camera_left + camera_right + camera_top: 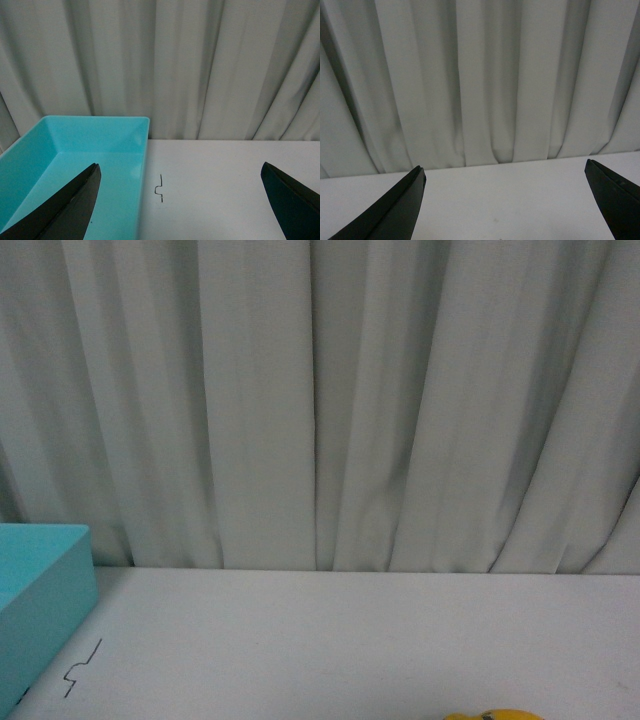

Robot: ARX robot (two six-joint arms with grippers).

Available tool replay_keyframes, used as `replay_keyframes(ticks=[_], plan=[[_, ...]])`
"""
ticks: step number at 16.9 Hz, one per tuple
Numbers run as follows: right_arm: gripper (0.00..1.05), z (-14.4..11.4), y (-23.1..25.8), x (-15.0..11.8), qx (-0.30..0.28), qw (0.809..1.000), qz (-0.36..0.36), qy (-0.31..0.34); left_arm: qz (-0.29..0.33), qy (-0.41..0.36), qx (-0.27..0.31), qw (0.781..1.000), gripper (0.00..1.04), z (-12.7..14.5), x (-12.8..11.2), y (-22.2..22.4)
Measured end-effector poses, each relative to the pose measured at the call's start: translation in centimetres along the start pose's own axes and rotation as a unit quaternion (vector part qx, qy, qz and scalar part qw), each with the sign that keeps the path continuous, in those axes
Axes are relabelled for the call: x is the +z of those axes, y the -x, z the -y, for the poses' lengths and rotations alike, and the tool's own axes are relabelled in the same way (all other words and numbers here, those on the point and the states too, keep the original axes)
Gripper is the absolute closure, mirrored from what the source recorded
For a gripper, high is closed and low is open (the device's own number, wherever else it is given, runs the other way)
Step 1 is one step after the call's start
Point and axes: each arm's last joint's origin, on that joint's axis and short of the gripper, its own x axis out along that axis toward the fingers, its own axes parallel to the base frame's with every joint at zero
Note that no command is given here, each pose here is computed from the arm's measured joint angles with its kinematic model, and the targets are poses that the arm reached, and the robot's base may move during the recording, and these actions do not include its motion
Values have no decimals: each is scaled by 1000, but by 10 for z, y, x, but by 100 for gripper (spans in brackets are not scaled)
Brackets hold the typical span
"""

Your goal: Wind up and store yellow beetle toy

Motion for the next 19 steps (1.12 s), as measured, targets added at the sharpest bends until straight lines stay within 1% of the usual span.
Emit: replay_keyframes(ticks=[2, 4, 5, 6, 7, 8, 9, 11, 12, 13, 14, 15, 16, 17, 18, 19], plan=[[7, 20, -13, 13, 14, 999, 24, 24, 0, 0, 0, 1000, 7, 0, 0, 0], [7, 52, -38, 45, 40, 995, 64, 68, 0, 0, 0, 1000, 7, 0, 0, 0], [7, 62, -52, 56, 65, 992, 73, 84, 0, 0, 0, 1000, 7, 0, 0, 0], [7, 71, -76, 61, 110, 989, 60, 82, 0, 0, 0, 1000, 7, 0, 0, 0], [7, 73, -95, 62, 141, 987, 38, 74, 0, 0, 0, 1000, 7, 0, 0, 0], [7, 69, -116, 64, 190, 978, 18, 81, 0, 0, 0, 1000, 7, 0, 0, 0], [7, 60, -137, 62, 245, 965, -13, 91, 0, 0, 0, 1000, 7, 0, 0, 0], [7, 39, -175, 50, 320, 935, -77, 133, 0, 0, 0, 1000, 7, 0, 0, 0], [7, 23, -194, 35, 368, 906, -126, 167, 0, 0, 0, 1000, 7, 0, 0, 0], [7, 13, -203, 20, 405, 878, -166, 196, 0, 0, 0, 1000, 7, 0, 0, 0], [7, 3, -209, 5, 439, 844, -204, 232, 0, 0, 0, 1000, 7, 0, 0, 0], [7, -5, -213, -10, 470, 804, -239, 274, 0, 0, 0, 1000, 7, 0, 0, 0], [7, -11, -216, -25, 500, 759, -265, 322, 0, 0, 0, 1000, 7, 0, 0, 0], [7, -18, -220, -39, 526, 714, -283, 365, 0, 0, 0, 1000, 7, 0, 0, 0], [7, -24, -224, -51, 552, 672, -281, 408, 0, 0, 0, 1000, 7, 0, 0, 0], [7, -32, -230, -59, 573, 643, -276, 427, 0, 0, 0, 1000, 7, 0, 0, 0]])
